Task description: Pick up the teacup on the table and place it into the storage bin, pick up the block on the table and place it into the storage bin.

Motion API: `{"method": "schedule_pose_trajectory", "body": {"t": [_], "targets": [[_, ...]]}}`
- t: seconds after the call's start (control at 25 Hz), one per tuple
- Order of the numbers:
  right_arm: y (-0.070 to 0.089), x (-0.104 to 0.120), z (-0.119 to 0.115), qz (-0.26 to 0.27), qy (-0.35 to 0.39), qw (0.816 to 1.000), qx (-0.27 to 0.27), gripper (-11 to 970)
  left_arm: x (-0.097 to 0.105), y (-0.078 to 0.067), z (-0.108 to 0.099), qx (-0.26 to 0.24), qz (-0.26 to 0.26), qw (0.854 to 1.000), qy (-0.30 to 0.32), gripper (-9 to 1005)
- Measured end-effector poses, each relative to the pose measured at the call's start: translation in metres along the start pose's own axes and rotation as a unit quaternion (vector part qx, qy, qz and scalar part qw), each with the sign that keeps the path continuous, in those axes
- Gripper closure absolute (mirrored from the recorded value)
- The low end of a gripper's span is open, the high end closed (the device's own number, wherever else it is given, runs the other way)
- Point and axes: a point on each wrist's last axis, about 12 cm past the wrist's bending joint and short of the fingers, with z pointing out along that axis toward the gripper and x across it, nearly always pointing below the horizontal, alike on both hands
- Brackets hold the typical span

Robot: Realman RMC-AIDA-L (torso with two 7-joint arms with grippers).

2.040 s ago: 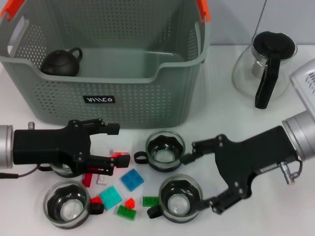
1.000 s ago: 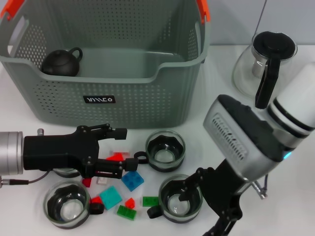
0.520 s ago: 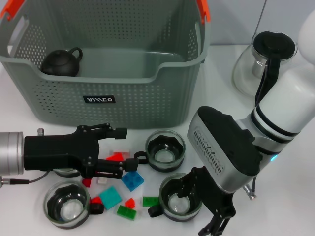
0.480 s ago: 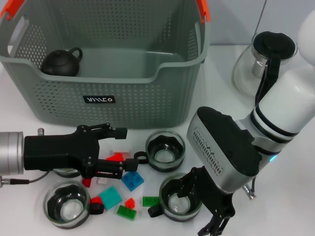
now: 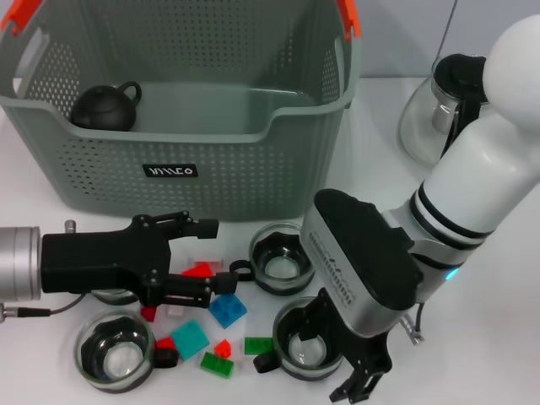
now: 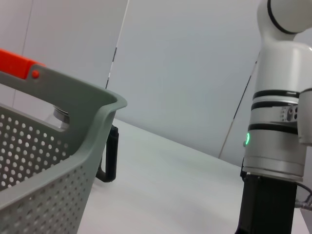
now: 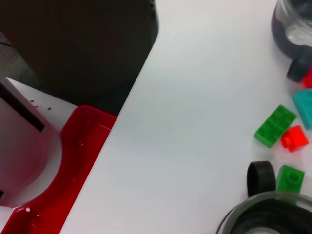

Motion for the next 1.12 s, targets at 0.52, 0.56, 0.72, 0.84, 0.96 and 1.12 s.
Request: {"method": "schedule_pose_trajectory", "body": {"t": [0.52,0.56,0.72,0.84,0.96,1.12], "targets": [[-0.001,-0.006,0.003,0.03,0.025,0.999,0.007,439,0.003,-0.001,-0.001,-0.002,0.007,1.0,-0.002,64],[0.0,-0.007,0.004,0.028,0.027,0.999,0.007,465,0.003,-0.002,-0.001,-0.003,0.008,1.0,-0.002,64],[0.0,-0.01,0.005,0.021,0.029,0.999,0.01,566,0.004,-0.002,-0.003,-0.006,0.01,1.0,-0.004,64],[0.001,-0.011,0.003,0.02,0.027,0.999,0.013,671,0.005,-0.002,-0.004,-0.008,0.009,1.0,-0.005,64],[0.001,-0.012,0.003,0.024,0.027,0.999,0.012,791,0.006,-0.002,-0.004,-0.008,0.008,1.0,-0.005,64],[0.0,-0.011,0.002,0.026,0.025,0.999,0.014,872,0.006,-0.002,-0.004,-0.009,0.008,1.0,-0.005,64]]}}
